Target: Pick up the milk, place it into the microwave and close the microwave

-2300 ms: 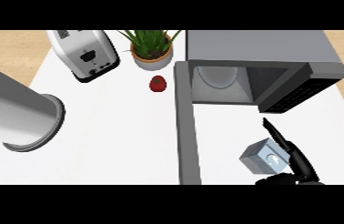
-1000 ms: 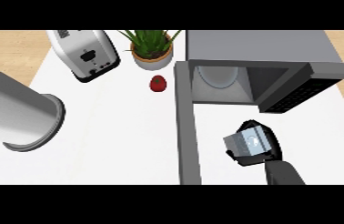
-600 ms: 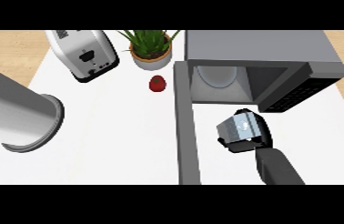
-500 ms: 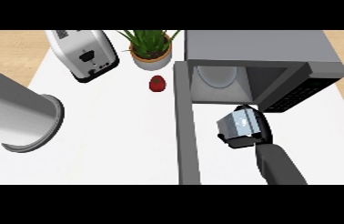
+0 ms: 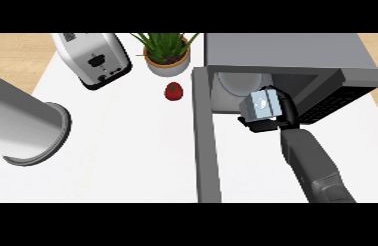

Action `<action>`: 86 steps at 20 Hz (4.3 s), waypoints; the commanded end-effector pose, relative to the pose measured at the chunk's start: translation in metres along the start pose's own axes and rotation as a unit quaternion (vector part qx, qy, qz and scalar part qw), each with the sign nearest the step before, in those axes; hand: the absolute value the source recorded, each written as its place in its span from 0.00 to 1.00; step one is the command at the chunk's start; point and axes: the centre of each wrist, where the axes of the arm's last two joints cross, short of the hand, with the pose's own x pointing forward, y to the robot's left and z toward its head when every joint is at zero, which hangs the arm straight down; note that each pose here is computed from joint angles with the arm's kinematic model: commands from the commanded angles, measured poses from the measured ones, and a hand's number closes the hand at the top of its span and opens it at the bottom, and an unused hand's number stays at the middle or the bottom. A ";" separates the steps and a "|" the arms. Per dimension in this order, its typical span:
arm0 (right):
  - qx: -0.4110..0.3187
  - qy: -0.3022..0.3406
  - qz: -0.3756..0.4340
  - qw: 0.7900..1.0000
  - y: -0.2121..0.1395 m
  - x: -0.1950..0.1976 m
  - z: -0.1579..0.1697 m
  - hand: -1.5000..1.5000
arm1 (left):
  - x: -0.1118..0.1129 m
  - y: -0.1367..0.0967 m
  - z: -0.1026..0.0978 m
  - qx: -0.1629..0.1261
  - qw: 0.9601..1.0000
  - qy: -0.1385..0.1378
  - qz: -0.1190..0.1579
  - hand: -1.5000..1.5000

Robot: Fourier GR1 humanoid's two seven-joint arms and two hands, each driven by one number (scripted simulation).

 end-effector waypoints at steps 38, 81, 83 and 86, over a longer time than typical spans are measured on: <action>-0.143 0.015 0.205 0.968 -0.075 0.084 -0.104 1.00 | -0.005 0.011 -0.052 -0.074 0.997 -0.023 -0.001 0.00; -0.078 -0.002 0.167 0.983 0.013 0.131 -0.156 0.00 | -0.021 0.015 -0.081 -0.113 0.993 0.014 -0.032 0.00; -0.091 -0.002 0.162 0.983 0.022 0.131 -0.156 0.00 | -0.022 0.014 -0.081 -0.113 0.993 0.020 -0.033 0.00; -0.124 -0.005 0.164 0.979 0.009 0.136 -0.159 0.00 | -0.028 0.014 -0.081 -0.122 0.992 0.029 -0.027 0.00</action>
